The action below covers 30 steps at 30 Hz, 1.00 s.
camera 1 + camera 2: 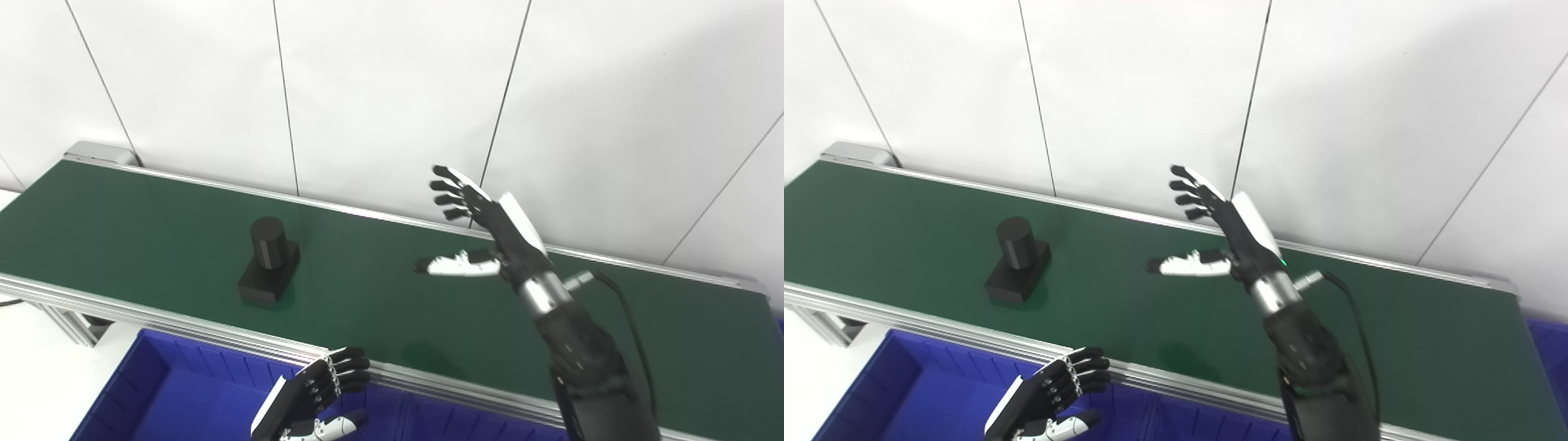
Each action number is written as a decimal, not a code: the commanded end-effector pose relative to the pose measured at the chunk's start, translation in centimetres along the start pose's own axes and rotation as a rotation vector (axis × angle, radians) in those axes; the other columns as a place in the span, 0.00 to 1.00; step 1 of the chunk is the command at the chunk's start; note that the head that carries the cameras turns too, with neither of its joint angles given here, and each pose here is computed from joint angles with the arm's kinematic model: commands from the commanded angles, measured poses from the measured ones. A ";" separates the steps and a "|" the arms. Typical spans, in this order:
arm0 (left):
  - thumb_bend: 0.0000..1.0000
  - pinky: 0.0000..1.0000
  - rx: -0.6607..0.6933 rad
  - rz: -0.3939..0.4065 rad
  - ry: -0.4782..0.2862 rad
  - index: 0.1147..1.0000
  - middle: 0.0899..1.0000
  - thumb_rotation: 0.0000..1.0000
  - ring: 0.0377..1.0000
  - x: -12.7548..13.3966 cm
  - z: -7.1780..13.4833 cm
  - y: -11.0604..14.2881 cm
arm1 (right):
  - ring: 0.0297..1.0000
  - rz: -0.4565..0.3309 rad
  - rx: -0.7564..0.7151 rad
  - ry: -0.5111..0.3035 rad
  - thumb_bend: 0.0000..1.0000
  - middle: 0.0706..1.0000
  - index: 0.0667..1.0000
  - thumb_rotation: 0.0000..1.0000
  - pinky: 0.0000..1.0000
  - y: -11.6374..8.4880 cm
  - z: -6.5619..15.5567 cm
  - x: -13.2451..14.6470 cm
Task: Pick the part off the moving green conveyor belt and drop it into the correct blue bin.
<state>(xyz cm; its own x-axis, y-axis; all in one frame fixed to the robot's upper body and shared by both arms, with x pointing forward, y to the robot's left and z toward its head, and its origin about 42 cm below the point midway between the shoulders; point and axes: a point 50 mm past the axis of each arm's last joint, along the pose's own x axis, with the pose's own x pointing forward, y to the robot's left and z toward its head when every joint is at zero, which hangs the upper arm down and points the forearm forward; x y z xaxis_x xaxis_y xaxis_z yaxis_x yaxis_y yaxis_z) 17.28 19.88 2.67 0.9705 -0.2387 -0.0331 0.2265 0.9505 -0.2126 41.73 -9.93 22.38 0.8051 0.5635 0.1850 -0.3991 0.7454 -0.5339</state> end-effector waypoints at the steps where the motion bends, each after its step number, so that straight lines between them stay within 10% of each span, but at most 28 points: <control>1: 0.57 0.73 0.006 -0.008 -0.047 0.74 0.73 0.00 0.71 0.4 0.7 0.0 | 0.80 0.000 -0.003 -0.051 0.77 0.84 0.93 0.28 0.73 -0.5 2.1 2.4; 12: 0.54 0.74 0.006 -0.027 -0.037 0.74 0.74 0.00 0.72 0.0 0.9 -0.2 | 0.83 0.062 -0.013 -0.042 0.84 0.91 1.00 0.33 0.69 2.8 4.5 7.6; 24: 0.56 0.73 -0.007 -0.055 -0.039 0.72 0.73 0.00 0.70 -0.7 0.4 -0.9 | 0.84 0.124 -0.030 0.089 0.87 0.95 1.00 0.36 0.61 6.6 1.5 11.7; 30: 0.56 0.73 0.000 -0.058 -0.044 0.71 0.72 0.00 0.70 -1.0 0.3 -1.5 | 0.98 0.171 -0.063 0.129 0.93 1.00 1.00 0.38 0.91 7.9 0.0 12.2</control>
<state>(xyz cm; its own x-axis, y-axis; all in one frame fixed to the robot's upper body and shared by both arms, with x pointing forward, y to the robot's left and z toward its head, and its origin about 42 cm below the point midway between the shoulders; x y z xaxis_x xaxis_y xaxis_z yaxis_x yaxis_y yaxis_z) 15.93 18.95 2.42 0.9586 -0.2813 -0.0430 0.2648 0.9371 -0.2275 47.56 0.87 16.70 0.8041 0.5764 -0.1455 -0.5462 0.6198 -0.5635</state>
